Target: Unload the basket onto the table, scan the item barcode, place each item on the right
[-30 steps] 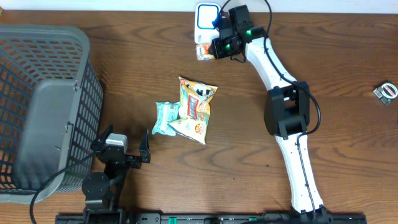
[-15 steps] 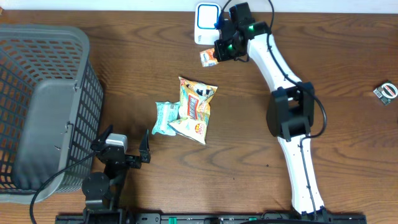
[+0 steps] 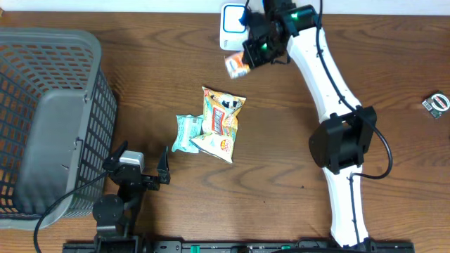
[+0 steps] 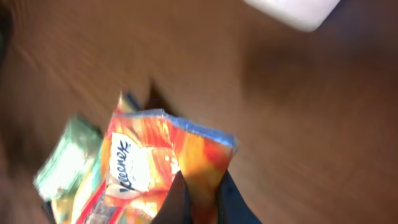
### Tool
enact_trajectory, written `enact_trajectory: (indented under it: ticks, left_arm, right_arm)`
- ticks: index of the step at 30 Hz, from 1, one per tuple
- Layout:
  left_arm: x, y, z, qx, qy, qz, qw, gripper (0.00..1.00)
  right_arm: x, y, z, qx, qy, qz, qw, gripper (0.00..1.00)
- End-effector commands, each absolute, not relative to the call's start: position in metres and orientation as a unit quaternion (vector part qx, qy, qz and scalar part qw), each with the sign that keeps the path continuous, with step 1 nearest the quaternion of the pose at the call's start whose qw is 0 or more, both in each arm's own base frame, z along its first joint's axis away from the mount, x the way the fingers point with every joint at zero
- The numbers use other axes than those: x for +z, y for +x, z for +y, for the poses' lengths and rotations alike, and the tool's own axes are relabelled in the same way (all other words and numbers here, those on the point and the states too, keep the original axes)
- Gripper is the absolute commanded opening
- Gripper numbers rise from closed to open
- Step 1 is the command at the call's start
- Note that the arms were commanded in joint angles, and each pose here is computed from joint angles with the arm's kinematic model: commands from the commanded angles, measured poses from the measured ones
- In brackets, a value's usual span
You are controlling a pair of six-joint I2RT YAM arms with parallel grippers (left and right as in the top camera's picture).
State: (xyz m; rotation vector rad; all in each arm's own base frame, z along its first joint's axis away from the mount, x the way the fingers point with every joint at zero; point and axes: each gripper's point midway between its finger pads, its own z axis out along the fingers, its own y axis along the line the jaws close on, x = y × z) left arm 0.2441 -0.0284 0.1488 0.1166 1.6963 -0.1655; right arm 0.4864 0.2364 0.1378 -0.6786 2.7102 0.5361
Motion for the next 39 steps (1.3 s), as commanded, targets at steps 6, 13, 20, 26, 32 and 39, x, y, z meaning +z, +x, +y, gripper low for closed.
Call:
enact_trajectory:
  ticks: [6, 13, 20, 26, 32, 39]
  left_arm:
    - [0.133, 0.243, -0.029, -0.078, 0.049, 0.763, 0.639, 0.98]
    - [0.133, 0.243, -0.029, -0.078, 0.049, 0.763, 0.639, 0.98]
    - [0.133, 0.243, -0.029, -0.078, 0.049, 0.763, 0.639, 0.98]
    - [0.133, 0.243, -0.029, -0.078, 0.049, 0.763, 0.639, 0.98]
    - [0.133, 0.243, -0.029, -0.078, 0.049, 0.763, 0.639, 0.98]
    - [0.133, 0.243, -0.029, -0.078, 0.049, 0.763, 0.639, 0.98]
  right_arm:
    - [0.192, 0.455, 0.232, 0.155, -0.27, 0.936, 0.165, 0.02]
    - [0.22, 0.411, 0.236, 0.122, -0.296, 0.936, 0.149, 0.02]
    - [0.23, 0.372, 0.215, 0.042, -0.253, 0.956, 0.141, 0.02]
    - [0.218, 0.323, 0.196, 0.013, -0.22, 0.961, 0.169, 0.02]
    - [0.161, 0.325, 0.182, 0.017, -0.176, 0.942, 0.285, 0.01]
    - [0.123, 0.352, 0.202, 0.069, -0.155, 0.905, 0.391, 0.01]
